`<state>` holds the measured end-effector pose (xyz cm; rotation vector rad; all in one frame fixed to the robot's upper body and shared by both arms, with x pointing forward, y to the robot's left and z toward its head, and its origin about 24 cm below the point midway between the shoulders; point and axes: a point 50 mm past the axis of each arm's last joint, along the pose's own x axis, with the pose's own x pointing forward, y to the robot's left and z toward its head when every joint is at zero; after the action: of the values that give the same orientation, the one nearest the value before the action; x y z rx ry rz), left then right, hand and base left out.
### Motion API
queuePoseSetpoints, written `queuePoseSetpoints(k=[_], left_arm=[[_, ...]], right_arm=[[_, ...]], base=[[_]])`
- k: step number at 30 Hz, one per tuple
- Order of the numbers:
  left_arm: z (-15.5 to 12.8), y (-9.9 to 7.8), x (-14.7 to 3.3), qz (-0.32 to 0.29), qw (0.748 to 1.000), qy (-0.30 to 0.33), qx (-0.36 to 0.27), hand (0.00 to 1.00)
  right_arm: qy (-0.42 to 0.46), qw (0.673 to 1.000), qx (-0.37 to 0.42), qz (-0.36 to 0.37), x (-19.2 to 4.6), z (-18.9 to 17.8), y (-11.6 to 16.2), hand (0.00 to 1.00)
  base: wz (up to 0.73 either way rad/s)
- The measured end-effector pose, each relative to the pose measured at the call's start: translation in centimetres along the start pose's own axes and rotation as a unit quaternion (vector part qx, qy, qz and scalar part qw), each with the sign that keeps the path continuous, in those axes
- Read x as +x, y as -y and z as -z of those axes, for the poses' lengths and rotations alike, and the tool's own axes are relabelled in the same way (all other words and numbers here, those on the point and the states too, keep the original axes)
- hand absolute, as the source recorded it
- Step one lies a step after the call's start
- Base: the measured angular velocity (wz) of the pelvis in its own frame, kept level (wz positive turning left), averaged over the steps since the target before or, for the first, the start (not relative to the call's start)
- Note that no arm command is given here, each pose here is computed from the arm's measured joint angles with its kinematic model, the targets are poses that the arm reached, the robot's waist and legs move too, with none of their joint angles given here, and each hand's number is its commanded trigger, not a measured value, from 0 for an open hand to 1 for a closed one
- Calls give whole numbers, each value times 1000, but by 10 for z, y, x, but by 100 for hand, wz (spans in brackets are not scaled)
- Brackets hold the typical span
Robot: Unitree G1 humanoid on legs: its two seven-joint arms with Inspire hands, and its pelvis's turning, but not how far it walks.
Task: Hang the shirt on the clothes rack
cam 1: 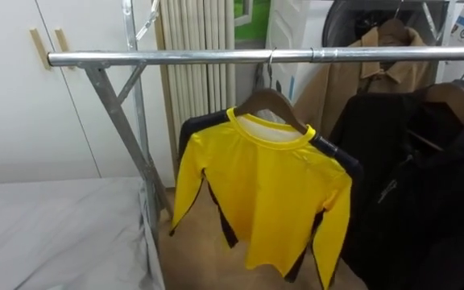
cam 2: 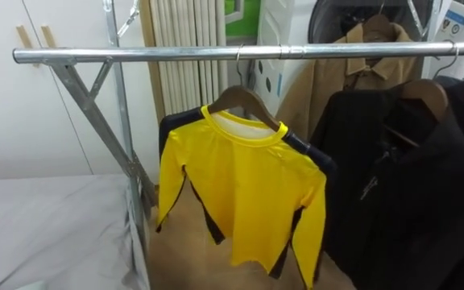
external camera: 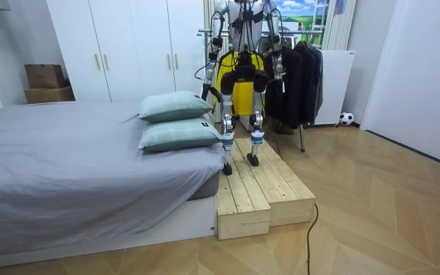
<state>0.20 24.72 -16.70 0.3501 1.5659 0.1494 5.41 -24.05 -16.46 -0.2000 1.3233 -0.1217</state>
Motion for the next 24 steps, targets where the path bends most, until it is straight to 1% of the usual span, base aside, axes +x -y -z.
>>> queuePoseSetpoints(k=[8,15,17,20,21,24], left_arm=[[0,3,0,10,1000,-2,5,0],[-6,4,0,11,1000,13,14,0],[-9,5,-1,13,1000,22,13,0],[-11,5,-1,14,999,33,13,0],[-13,5,-1,15,999,37,12,0],[-15,11,-2,29,998,48,10,0]], right_arm=[[4,1000,-6,6,0,-2,0,0],[29,999,-37,-4,1,-18,-5,0],[37,998,-50,-6,1,-24,-4,0],[52,994,-95,-10,2,-38,-2,0],[58,992,-114,-10,2,-44,-1,0],[59,990,-129,-4,2,-45,4,0]], base=[[6],[7],[18],[13],[47],[68]])
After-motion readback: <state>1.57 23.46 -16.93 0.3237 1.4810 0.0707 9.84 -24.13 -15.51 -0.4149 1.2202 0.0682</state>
